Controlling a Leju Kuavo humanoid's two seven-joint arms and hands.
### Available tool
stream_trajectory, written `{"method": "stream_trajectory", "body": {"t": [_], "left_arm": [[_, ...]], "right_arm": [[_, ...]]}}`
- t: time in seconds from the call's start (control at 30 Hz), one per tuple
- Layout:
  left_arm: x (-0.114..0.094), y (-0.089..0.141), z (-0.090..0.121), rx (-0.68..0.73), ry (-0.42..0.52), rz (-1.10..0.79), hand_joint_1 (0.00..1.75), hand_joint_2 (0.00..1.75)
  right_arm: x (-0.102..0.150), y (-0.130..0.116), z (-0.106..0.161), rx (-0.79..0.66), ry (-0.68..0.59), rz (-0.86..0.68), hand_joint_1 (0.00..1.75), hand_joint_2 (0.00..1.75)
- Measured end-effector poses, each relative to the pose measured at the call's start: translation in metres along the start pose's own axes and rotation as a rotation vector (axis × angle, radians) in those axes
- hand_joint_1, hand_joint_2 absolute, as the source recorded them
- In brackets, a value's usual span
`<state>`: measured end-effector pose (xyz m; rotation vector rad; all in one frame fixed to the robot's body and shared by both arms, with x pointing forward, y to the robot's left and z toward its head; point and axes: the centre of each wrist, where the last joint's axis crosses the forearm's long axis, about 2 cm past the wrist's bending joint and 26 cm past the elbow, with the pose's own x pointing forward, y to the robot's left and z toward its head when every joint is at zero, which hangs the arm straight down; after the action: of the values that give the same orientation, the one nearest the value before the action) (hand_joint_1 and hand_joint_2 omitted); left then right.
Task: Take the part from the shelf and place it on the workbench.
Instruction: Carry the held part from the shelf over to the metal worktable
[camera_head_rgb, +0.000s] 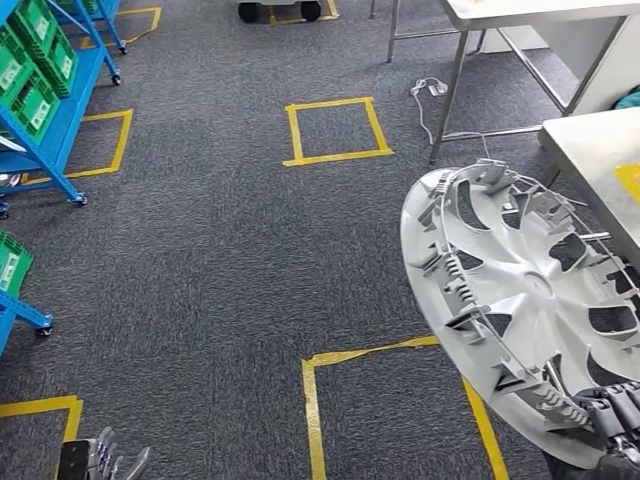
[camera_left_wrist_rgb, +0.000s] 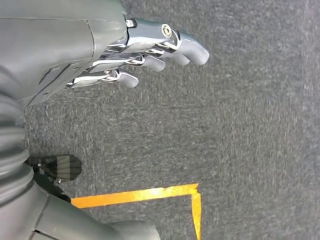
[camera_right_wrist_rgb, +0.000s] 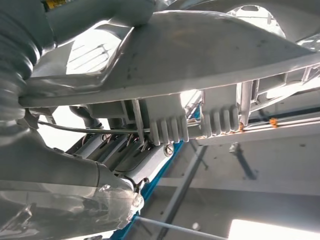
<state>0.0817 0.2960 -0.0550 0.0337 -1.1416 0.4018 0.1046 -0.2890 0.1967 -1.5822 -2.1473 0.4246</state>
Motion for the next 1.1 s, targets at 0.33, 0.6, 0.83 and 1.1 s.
{"method": "stream_trajectory", "body": {"t": [0.33,0.6,0.83,1.1], "left_arm": [[0.001,0.004,0.001,-0.008,0.008,-0.014,0.0,1.75],[0.007,0.001,-0.006,-0.026,-0.004,-0.054,0.0,1.75],[0.01,0.0,-0.011,-0.032,-0.012,-0.053,0.0,1.75],[0.019,-0.002,-0.021,-0.032,-0.039,-0.053,0.0,1.75]], "right_arm": [[-0.001,0.0,-0.001,0.0,0.003,0.018,1.69,1.75],[-0.001,-0.002,-0.001,0.007,-0.004,0.039,1.69,1.75],[-0.005,0.0,-0.004,-0.003,-0.006,0.055,1.69,1.75],[-0.009,0.001,-0.004,0.0,-0.007,0.071,1.69,1.75]]}}
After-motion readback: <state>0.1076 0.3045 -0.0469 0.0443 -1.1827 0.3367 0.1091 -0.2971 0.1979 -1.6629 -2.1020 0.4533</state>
